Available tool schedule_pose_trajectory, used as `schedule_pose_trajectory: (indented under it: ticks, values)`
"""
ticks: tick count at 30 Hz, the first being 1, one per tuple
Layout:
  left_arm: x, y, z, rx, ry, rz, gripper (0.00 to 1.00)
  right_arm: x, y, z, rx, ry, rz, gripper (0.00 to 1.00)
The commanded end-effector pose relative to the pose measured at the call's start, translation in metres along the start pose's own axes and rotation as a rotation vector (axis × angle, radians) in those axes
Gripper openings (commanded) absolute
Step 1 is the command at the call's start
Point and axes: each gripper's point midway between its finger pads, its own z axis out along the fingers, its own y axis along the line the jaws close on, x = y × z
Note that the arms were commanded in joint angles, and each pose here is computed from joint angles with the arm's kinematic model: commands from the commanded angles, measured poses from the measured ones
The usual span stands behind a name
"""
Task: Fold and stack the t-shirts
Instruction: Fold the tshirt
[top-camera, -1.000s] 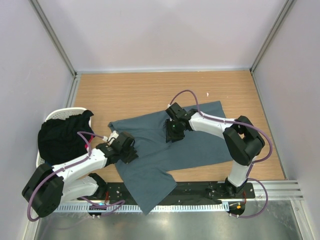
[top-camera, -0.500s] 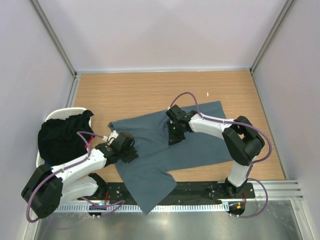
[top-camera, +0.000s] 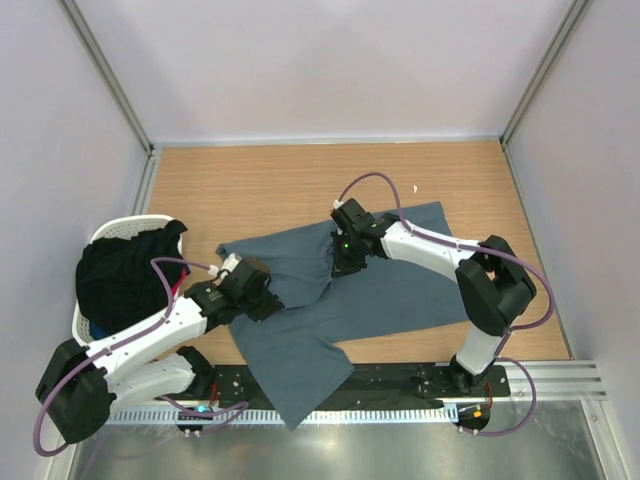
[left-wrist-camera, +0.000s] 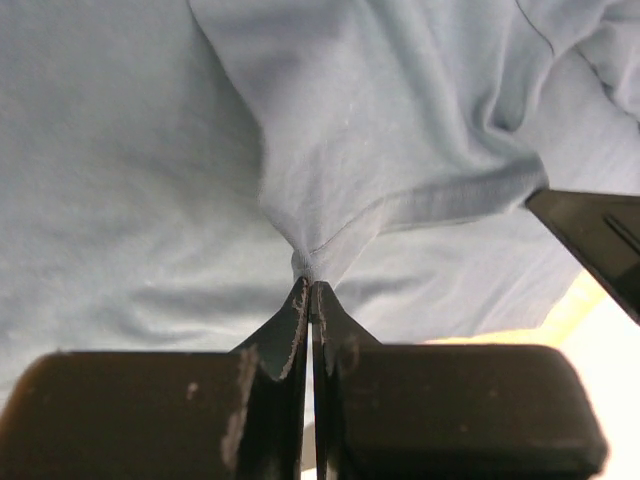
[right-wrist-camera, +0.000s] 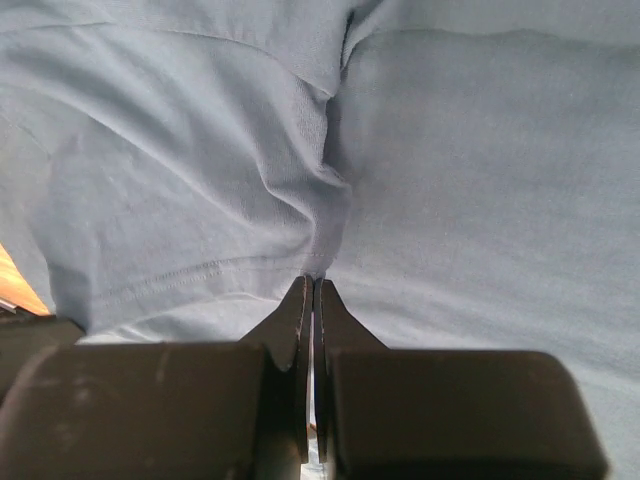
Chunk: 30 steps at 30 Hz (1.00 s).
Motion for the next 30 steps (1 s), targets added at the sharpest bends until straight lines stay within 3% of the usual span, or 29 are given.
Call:
schedule_pose_trajectory:
  ticks: [1,9,30]
  values:
    - [0.003,-0.005,-0.012,-0.001,-0.001,-0.033,0.00,-0.024,0.013,-0.023,-0.036,-0.085,-0.013,0.01]
    - [0.015,-0.020,-0.021,0.022,0.002,0.003,0.00,-0.027,0.004,-0.047,-0.001,-0.110,-0.030,0.01]
    - [0.039,-0.030,-0.030,0.025,0.024,0.087,0.00,-0.021,-0.021,-0.050,0.077,-0.111,-0.013,0.01]
